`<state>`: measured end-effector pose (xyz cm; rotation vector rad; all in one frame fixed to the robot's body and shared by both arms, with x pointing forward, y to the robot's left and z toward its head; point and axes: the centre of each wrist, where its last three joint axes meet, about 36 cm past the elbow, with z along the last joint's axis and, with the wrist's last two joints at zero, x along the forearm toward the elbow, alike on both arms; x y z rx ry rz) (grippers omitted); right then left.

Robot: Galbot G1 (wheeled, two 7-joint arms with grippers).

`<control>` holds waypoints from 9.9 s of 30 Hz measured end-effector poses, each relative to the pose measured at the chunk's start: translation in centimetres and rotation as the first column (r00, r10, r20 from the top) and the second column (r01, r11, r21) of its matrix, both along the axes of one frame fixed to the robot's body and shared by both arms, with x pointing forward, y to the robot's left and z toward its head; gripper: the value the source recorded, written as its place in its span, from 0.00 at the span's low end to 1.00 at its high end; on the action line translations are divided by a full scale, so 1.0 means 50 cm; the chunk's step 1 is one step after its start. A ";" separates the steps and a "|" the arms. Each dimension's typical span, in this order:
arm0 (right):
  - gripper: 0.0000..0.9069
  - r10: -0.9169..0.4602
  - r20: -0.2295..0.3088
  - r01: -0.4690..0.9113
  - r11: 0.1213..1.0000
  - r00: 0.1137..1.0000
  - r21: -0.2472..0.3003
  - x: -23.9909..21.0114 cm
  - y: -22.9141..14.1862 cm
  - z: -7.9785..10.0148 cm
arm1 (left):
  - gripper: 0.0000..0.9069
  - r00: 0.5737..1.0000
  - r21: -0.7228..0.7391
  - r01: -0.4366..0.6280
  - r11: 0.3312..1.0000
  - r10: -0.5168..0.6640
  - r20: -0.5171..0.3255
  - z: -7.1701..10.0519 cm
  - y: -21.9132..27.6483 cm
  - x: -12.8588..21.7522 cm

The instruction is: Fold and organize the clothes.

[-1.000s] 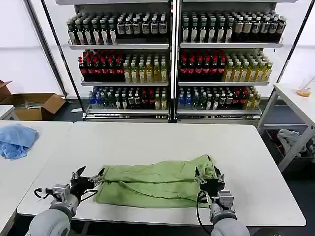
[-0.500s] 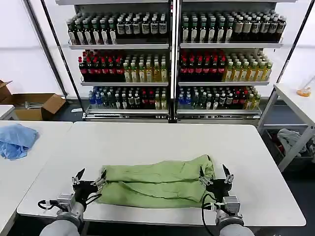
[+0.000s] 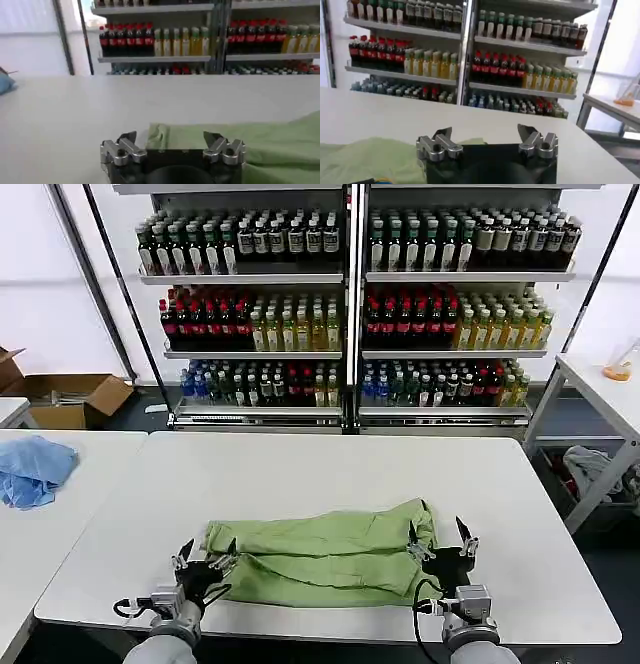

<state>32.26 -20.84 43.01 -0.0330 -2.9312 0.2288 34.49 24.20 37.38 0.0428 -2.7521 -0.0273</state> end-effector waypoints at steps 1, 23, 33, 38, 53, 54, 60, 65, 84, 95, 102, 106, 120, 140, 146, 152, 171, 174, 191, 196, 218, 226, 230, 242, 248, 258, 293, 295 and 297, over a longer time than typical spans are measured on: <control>1.00 0.001 0.001 -0.001 1.000 1.000 0.000 0.001 0.000 0.000 | 0.71 1.000 0.001 -0.005 1.000 0.005 -0.002 -0.004 -0.002 0.002; 1.00 -0.003 0.013 0.003 1.000 1.000 0.006 0.008 0.000 0.013 | 0.02 0.998 -0.017 -0.052 0.999 0.052 -0.020 -0.052 -0.010 0.003; 1.00 -0.007 0.031 0.007 1.000 1.000 -0.002 0.013 -0.014 0.024 | 0.03 0.992 0.032 -0.120 0.992 0.119 0.037 -0.002 0.065 0.019; 1.00 -0.005 0.036 0.005 1.000 0.999 -0.004 0.016 -0.017 0.026 | 0.03 0.984 0.088 -0.161 0.983 0.153 0.094 0.047 0.124 0.022; 1.00 0.009 0.038 -0.009 1.000 0.999 -0.011 0.022 -0.017 0.025 | 0.02 0.976 -0.181 -0.051 0.982 0.087 0.197 0.187 0.110 0.005; 1.00 0.011 0.038 -0.010 1.000 0.999 -0.011 0.022 -0.017 0.025 | 0.03 0.978 -0.221 -0.028 0.975 0.072 0.195 0.188 0.096 0.004; 1.00 0.009 0.036 -0.009 1.000 0.999 -0.007 0.022 -0.017 0.021 | 0.03 0.983 -0.400 0.086 0.912 -0.013 0.182 0.181 0.010 0.002; 1.00 0.012 0.035 -0.012 1.000 0.999 -0.002 0.027 -0.015 0.019 | 0.03 0.985 -0.498 0.141 0.856 -0.069 0.159 0.164 -0.059 0.005; 1.00 0.008 0.037 -0.008 1.000 0.999 0.006 0.029 -0.020 0.014 | 1.00 0.964 -0.559 0.263 0.786 -0.237 0.120 0.071 -0.237 0.078; 1.00 0.014 0.041 -0.015 1.000 0.999 0.013 0.035 -0.016 0.012 | 1.00 0.944 -0.475 0.331 0.815 -0.283 0.172 0.064 -0.245 0.068; 1.00 0.019 0.045 -0.020 1.000 0.999 0.019 0.040 -0.010 0.012 | 1.00 0.961 -0.388 0.266 0.883 -0.210 0.181 0.065 -0.173 0.046; 1.00 0.021 0.043 -0.021 1.000 0.999 0.017 0.041 -0.010 0.009 | 1.00 0.977 -0.323 0.188 0.928 -0.142 0.161 0.055 -0.107 0.037; 1.00 0.011 0.046 -0.011 1.000 0.999 0.007 0.038 -0.021 0.012 | 1.00 0.998 -0.274 0.065 0.960 -0.057 0.037 0.021 -0.010 0.026; 1.00 -0.001 0.052 0.000 1.000 0.999 0.011 0.036 -0.023 0.018 | 0.03 0.995 -0.457 0.058 0.888 -0.090 -0.047 -0.013 -0.006 0.067; 1.00 -0.005 0.051 0.004 1.000 0.999 0.010 0.035 -0.026 0.018 | 0.03 0.995 -0.536 0.034 0.844 -0.078 -0.060 -0.025 0.005 0.078; 1.00 -0.009 0.053 0.009 1.000 0.999 0.008 0.035 -0.030 0.019 | 0.03 0.996 -0.619 0.011 0.785 -0.064 -0.064 -0.032 0.014 0.080; 1.00 -0.012 0.073 0.011 1.000 0.997 0.009 0.059 -0.050 0.031 | 0.03 0.992 -0.655 -0.017 0.755 0.094 0.082 0.107 0.168 0.115; 1.00 -0.009 0.080 0.009 1.000 0.997 0.010 0.064 -0.053 0.037 | 0.03 0.982 -0.582 -0.007 0.813 0.116 0.150 0.168 0.221 0.115; 1.00 -0.013 0.075 0.013 1.000 0.997 0.000 0.062 -0.065 0.037 | 0.03 0.973 -0.085 0.143 0.986 -0.124 0.193 0.214 0.156 0.135; 1.00 -0.019 0.076 0.020 1.000 0.997 -0.007 0.059 -0.074 0.040 | 0.03 0.964 0.027 0.228 0.973 -0.229 0.137 0.144 0.048 0.151; 1.00 -0.021 0.076 0.021 1.000 0.997 -0.003 0.065 -0.087 0.043 | 1.00 0.897 0.008 0.425 0.905 -0.422 0.131 0.060 -0.298 0.232; 1.00 0.015 0.058 -0.017 0.999 0.998 0.039 0.089 -0.065 0.046 | 1.00 0.912 -0.131 0.394 0.910 -0.371 0.173 0.073 -0.305 0.206; 1.00 0.045 0.029 -0.048 0.993 0.999 0.110 0.109 -0.042 0.048 | 1.00 0.926 -0.181 0.359 0.915 -0.326 0.190 0.087 -0.276 0.188; 1.00 0.178 -0.099 -0.128 0.915 0.979 0.383 0.198 0.082 0.031 | 1.00 0.973 -0.212 0.142 0.967 -0.096 0.212 0.098 -0.090 0.128; 1.00 0.216 -0.169 -0.113 0.874 0.962 0.473 0.244 0.147 0.011 | 1.00 0.978 -0.208 0.059 0.976 -0.015 0.207 0.098 -0.028 0.095; 0.58 0.203 -0.255 -0.038 0.846 0.945 0.531 0.321 0.210 -0.021 | 1.00 0.979 -0.202 -0.001 0.979 0.042 0.198 0.095 0.016 0.071; 0.00 0.144 -0.281 -0.048 0.945 0.949 0.323 0.512 0.147 -0.055 | 1.00 0.980 -0.205 -0.030 0.978 0.068 0.184 0.089 0.043 0.052; 0.00 0.147 -0.276 -0.064 0.955 0.950 0.289 0.537 0.134 -0.048 | 1.00 0.981 -0.203 -0.028 0.979 0.066 0.184 0.090 0.043 0.051; 0.00 0.150 -0.271 -0.078 0.963 0.951 0.257 0.558 0.121 -0.041 | 1.00 0.981 -0.202 -0.026 0.979 0.063 0.182 0.089 0.044 0.051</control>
